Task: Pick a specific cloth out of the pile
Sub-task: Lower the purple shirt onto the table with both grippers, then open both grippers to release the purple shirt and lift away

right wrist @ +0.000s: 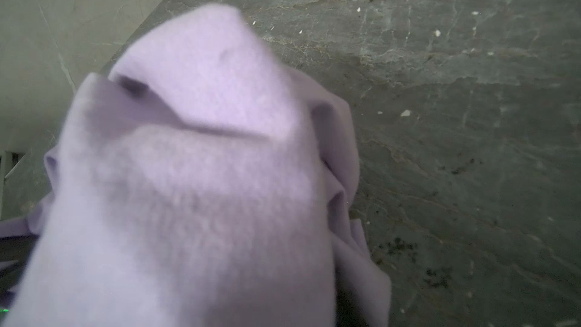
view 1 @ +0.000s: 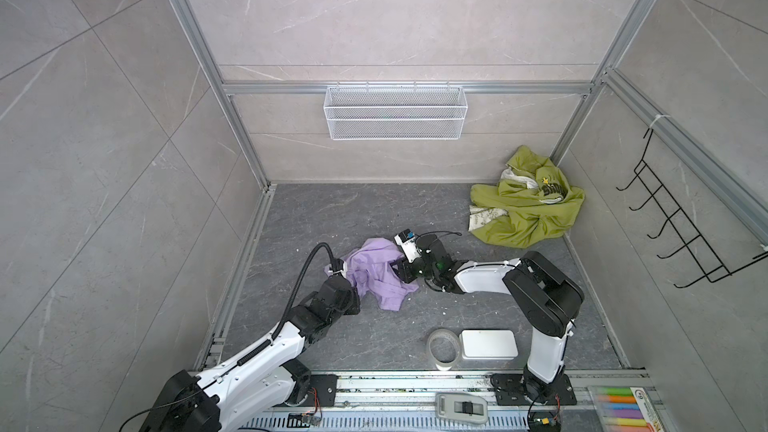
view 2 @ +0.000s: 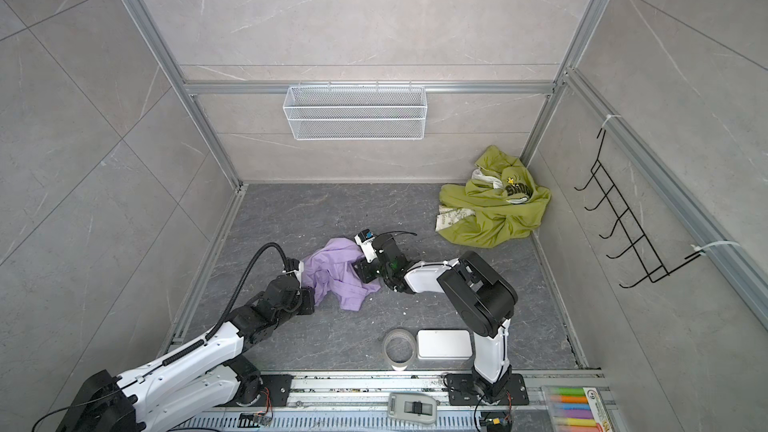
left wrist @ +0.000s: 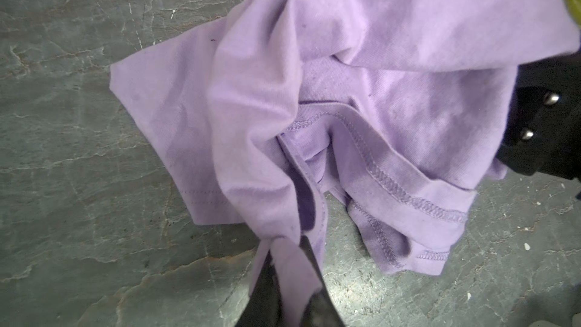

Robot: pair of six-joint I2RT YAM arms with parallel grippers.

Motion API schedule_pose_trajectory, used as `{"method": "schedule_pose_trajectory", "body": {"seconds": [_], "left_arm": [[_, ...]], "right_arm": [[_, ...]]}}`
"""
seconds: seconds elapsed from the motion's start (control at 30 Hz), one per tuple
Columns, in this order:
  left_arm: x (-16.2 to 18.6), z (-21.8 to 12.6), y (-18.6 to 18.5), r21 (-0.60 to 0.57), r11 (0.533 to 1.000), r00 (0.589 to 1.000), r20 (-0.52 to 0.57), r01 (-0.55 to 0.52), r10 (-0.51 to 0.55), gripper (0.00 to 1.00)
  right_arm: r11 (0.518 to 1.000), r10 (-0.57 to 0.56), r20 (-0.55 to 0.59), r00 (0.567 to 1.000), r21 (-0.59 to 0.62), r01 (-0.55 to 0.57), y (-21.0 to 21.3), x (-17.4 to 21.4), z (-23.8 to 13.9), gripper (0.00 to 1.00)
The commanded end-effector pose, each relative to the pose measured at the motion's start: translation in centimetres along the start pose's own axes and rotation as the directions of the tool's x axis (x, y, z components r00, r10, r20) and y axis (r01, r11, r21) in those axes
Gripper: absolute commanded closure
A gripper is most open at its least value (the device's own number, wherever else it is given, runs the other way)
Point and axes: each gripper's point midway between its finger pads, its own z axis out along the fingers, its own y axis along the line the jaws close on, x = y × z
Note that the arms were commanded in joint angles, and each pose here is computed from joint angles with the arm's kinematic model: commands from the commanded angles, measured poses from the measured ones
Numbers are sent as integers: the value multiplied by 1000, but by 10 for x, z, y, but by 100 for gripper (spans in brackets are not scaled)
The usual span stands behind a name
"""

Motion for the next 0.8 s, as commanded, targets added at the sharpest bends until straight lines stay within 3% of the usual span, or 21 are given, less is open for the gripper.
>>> {"method": "schedule_pose_trajectory", "body": {"seconds": [0.0,0.1,0.27,0.37,0.43,0.6,0.7,0.77], "left_arm": [[-19,-13,-2,1,1000,998,59,-1,1,62],[-27,-24,-3,0,1000,997,80,-14,14,36],[-48,-48,-3,-19,999,991,130,-40,42,0],[-68,-63,-5,-32,997,979,190,-66,71,0],[-83,-72,-7,-54,994,971,218,-90,100,0],[-104,-75,7,-107,990,960,257,-86,111,1],[-111,-69,38,-171,985,960,276,1,47,1],[-115,-65,67,-296,954,957,285,42,47,1]], "right_arm": [[1000,-21,46,999,7,21,5,-14,-17,45],[999,-41,72,997,24,40,9,-25,-33,26],[992,-96,131,987,96,83,10,-47,-70,20],[981,-142,184,973,160,113,9,-63,-100,15],[969,-174,218,960,213,127,5,-71,-120,0],[926,-223,297,929,363,106,-22,-76,-164,0],[853,-296,303,906,512,107,-52,-66,-190,0],[782,-358,265,895,609,133,-72,-53,-202,0]]}}
